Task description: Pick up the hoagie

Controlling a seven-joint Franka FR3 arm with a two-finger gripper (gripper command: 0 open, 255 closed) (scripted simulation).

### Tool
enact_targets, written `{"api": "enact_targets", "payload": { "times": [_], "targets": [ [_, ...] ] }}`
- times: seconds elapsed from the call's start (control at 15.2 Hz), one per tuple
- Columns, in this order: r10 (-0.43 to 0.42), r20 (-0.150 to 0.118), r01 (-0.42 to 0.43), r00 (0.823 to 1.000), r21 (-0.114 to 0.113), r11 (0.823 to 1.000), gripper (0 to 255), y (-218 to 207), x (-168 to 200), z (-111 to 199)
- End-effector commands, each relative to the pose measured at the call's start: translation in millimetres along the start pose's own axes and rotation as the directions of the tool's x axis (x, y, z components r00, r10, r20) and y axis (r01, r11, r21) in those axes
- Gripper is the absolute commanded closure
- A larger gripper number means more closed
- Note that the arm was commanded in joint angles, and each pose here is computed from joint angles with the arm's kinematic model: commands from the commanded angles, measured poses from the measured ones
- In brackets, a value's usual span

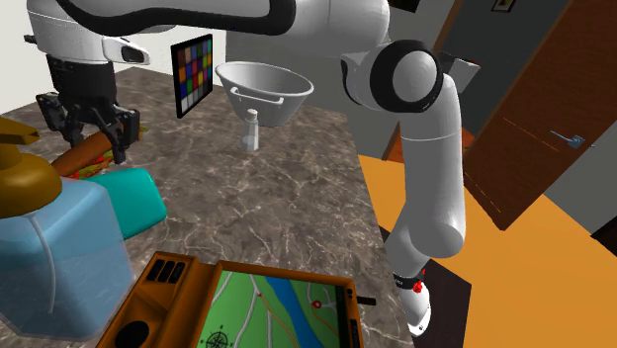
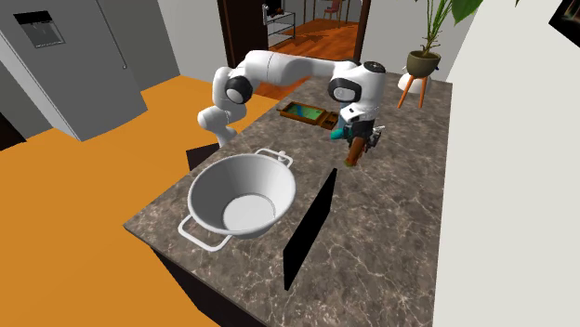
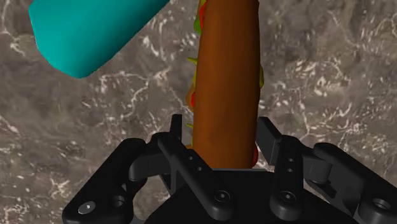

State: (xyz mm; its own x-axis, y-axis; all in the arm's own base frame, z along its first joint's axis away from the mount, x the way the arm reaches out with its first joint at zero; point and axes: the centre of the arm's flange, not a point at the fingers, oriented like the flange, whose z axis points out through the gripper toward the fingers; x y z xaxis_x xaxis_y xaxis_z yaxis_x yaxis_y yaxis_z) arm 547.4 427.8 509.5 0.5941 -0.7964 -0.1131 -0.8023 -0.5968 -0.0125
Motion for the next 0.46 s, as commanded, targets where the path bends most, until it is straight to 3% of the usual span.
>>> {"api": "enact_targets", "payload": {
  "times": [0.0, 0.4],
  "targets": [
    [0.0, 0.0, 0.0, 1.0, 0.0, 1.0, 255, -1, 0, -10],
    [0.0, 0.0, 0.0, 1.0, 0.0, 1.0, 255, -1, -2, -32]
  ]
}}
